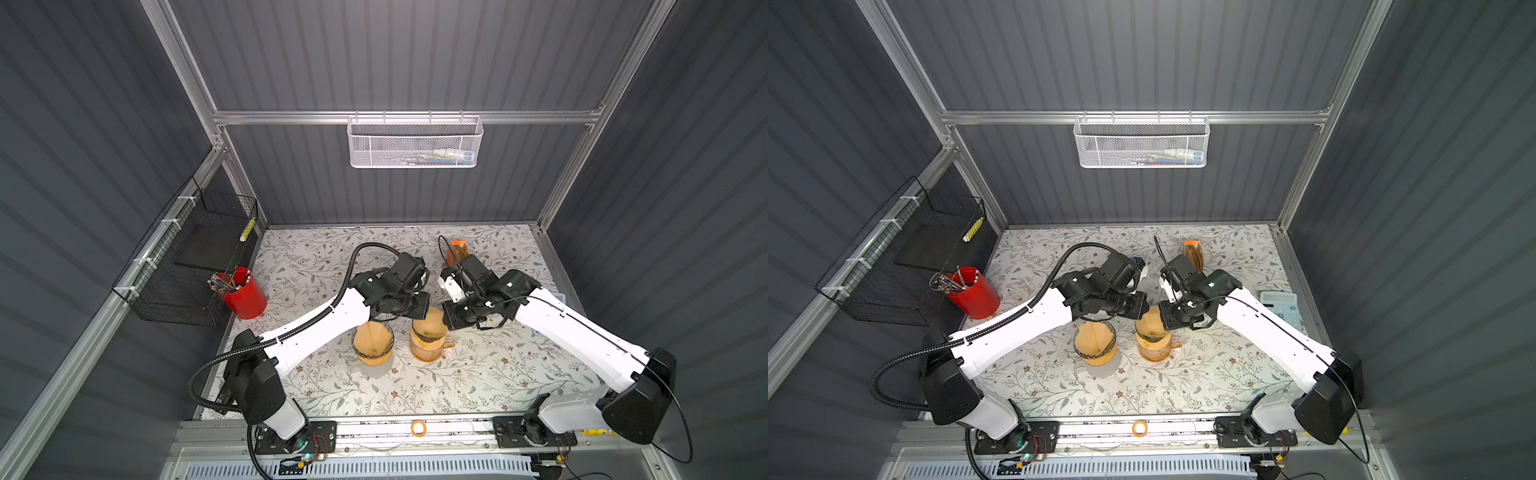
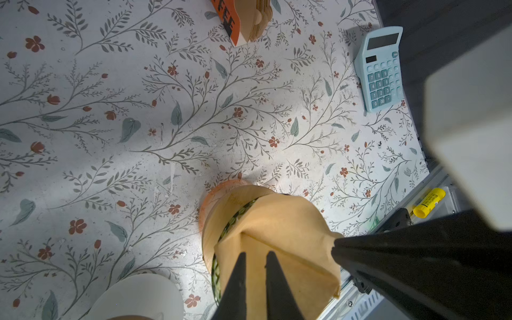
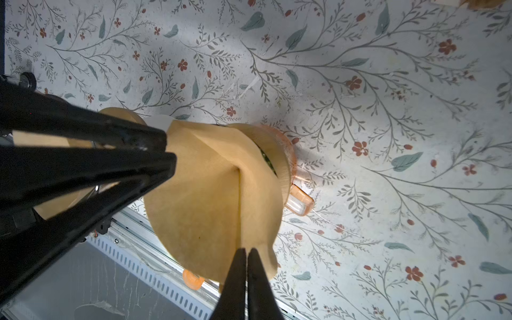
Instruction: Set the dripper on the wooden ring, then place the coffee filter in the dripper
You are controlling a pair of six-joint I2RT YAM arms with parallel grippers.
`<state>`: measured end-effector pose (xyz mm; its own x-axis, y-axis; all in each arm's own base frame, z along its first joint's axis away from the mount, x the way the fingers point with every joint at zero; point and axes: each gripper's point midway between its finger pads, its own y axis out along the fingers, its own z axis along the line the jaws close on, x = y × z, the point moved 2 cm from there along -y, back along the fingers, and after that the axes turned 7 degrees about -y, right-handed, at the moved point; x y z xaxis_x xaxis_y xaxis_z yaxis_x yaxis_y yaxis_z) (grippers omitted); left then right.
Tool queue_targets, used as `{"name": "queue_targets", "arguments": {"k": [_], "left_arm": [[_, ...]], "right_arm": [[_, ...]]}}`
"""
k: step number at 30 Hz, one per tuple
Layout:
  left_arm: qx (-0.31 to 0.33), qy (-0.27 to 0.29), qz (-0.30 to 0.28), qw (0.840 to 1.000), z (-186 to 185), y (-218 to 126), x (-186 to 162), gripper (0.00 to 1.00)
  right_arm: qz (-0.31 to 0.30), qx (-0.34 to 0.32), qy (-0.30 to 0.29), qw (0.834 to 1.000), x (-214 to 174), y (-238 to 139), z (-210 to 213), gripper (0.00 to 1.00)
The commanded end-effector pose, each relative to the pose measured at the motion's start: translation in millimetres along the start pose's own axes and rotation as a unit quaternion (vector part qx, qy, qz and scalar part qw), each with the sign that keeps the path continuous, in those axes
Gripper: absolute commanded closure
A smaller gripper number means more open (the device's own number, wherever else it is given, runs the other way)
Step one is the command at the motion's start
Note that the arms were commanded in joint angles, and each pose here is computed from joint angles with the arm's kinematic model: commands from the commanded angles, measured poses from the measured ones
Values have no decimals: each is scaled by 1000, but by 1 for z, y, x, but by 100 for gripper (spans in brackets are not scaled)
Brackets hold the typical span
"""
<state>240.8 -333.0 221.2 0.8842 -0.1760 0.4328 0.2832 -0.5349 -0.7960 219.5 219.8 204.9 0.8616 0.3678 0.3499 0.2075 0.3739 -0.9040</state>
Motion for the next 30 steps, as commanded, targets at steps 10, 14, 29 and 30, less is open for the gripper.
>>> {"name": "queue_targets", "arguments": {"k": [10, 14, 29, 30], "left_arm": [[9, -2, 31, 999, 15, 13, -25, 85], [6, -7, 32, 999, 16, 14, -28, 85], [2, -9, 26, 1000, 16, 11, -28, 85], [3, -10, 26, 1000, 17, 11, -28, 85]], "right_arm": [[17, 1, 10, 1000, -10, 13, -1, 92], [18, 2, 12, 1000, -11, 15, 0, 92], [31, -6, 13, 999, -17, 26, -3, 92], [30, -7, 12, 999, -17, 26, -3, 92]]}}
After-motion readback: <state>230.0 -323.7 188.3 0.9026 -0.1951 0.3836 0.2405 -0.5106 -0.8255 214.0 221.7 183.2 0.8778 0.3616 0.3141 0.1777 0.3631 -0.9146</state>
